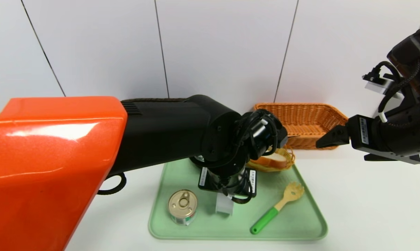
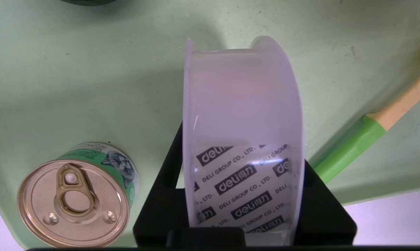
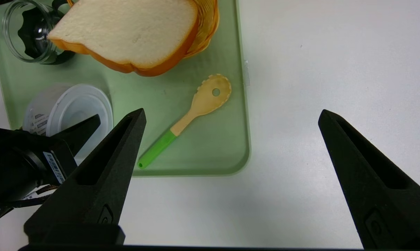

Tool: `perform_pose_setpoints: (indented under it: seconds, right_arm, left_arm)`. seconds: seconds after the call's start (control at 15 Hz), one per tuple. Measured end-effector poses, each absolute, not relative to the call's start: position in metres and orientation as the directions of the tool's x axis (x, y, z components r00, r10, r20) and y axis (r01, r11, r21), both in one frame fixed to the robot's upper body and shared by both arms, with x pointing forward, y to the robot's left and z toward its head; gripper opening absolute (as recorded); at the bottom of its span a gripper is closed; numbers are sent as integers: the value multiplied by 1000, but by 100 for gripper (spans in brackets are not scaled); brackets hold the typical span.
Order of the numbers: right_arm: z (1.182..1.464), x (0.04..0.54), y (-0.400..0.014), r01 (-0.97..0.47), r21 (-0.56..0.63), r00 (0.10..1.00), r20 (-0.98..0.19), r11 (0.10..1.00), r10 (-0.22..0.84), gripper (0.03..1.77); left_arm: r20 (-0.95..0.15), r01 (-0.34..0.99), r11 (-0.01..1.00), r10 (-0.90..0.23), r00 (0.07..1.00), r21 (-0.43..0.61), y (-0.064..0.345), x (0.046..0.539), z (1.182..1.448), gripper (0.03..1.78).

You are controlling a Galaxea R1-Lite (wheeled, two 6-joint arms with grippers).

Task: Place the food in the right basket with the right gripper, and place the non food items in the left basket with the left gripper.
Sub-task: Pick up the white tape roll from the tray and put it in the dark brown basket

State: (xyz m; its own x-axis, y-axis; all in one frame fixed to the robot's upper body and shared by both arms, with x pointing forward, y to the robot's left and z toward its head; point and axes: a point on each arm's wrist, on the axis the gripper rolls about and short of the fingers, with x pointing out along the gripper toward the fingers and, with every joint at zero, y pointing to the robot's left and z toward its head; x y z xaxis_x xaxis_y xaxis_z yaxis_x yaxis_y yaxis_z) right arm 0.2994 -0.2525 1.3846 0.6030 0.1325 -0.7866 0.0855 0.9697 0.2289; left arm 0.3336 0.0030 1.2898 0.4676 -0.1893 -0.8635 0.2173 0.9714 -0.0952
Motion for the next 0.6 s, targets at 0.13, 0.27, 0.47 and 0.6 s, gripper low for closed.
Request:
perform_pose_setpoints:
  seconds: [0.13, 0.27, 0.47, 0.6]
  right_arm:
    - [1385, 299, -253, 86, 229, 603, -787, 970, 132, 171]
    - [1384, 300, -253, 90, 229, 601, -788, 969, 130, 171]
    - [1382, 301, -256, 103, 226, 597, -793, 969, 121, 171]
    - [1380, 302, -256, 104, 227, 598, -792, 968, 121, 171]
  left_arm:
    - [-863, 228, 969, -191, 467, -92, 4, 332, 1293, 59]
    - [-853, 267, 958, -224, 472, -104, 7, 326, 1305, 59]
    - [-808, 352, 924, -321, 493, -153, 16, 312, 1338, 59]
    - [-745, 384, 902, -393, 539, -197, 29, 305, 1368, 59]
